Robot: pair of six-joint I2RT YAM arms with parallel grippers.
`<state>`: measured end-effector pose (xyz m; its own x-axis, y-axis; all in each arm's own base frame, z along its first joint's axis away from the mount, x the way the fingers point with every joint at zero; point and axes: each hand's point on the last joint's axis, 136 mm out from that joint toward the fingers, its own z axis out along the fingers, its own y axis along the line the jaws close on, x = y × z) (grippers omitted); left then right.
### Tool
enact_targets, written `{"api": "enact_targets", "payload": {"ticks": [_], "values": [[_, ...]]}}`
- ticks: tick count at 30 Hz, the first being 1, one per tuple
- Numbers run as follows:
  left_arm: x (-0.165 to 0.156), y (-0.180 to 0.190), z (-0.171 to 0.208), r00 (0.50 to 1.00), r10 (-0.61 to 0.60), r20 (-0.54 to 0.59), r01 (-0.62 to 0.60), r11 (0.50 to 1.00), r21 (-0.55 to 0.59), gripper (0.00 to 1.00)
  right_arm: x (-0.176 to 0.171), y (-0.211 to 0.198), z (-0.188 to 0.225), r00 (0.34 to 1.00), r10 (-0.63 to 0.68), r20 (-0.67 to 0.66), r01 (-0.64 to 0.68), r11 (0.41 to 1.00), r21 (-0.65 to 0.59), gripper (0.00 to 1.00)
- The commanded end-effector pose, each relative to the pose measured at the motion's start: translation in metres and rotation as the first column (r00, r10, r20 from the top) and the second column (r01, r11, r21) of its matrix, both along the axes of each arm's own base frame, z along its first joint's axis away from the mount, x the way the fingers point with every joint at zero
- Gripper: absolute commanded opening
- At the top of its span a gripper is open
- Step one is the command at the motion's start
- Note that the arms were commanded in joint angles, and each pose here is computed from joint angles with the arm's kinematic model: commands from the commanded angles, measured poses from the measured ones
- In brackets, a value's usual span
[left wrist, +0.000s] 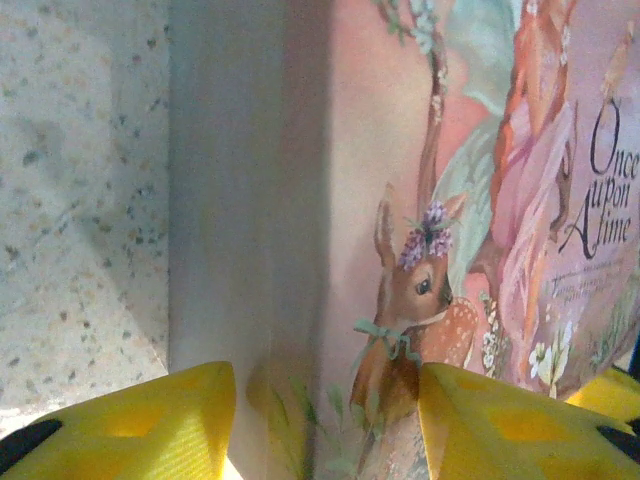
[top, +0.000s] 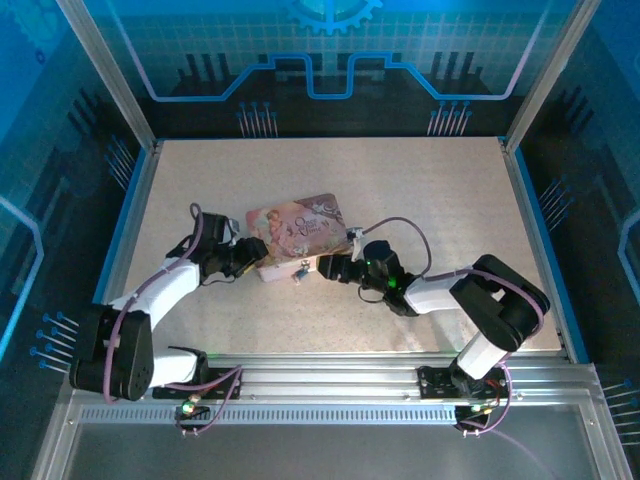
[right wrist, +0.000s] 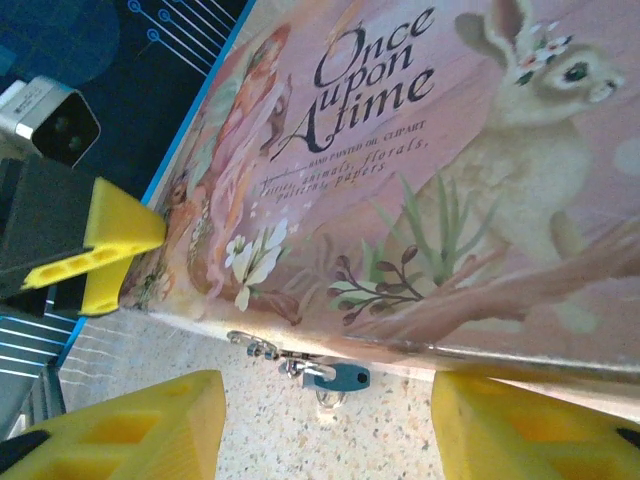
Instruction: Unlock a padlock with a key
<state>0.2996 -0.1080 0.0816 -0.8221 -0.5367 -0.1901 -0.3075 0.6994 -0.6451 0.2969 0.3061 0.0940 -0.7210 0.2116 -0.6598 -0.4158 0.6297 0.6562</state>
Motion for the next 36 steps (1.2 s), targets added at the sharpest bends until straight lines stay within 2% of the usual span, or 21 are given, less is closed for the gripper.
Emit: {"api": "enact_targets", "payload": {"ticks": [1,11,18,26,31,36], "values": [[-0.024,-0.004,-0.015,0.996,0.019,-0.091,-0.021,0.999,-0.029,0.51,0.007,0.006,0.016,0.994,0.055,0.09,-0.056,0.998,0.016,0.57],[-0.026,-0.004,-0.014,0.996,0.038,-0.083,-0.042,0.998,-0.045,0.51,-0.014,-0.003,0.01,0.991,0.091,0.103,-0.094,0.995,0.024,0.63],[-0.024,-0.004,-0.013,0.996,0.04,-0.08,-0.044,0.998,-0.048,0.51,-0.029,0.022,0.011,0.98,0.15,0.134,-0.16,0.985,0.067,0.67],[-0.023,-0.006,-0.012,0.996,0.036,-0.076,-0.04,0.998,-0.054,0.51,-0.025,0.04,-0.002,0.979,0.154,0.134,-0.168,0.98,0.104,0.67],[-0.025,-0.006,-0.014,0.996,0.034,-0.082,-0.039,0.998,-0.056,0.51,-0.023,0.044,-0.012,0.976,0.154,0.154,-0.166,0.984,0.065,0.68],[-0.025,-0.006,-0.014,0.996,0.033,-0.082,-0.038,0.997,-0.059,0.51,-0.02,0.047,-0.015,0.971,0.151,0.184,-0.17,0.981,0.09,0.67]]}}
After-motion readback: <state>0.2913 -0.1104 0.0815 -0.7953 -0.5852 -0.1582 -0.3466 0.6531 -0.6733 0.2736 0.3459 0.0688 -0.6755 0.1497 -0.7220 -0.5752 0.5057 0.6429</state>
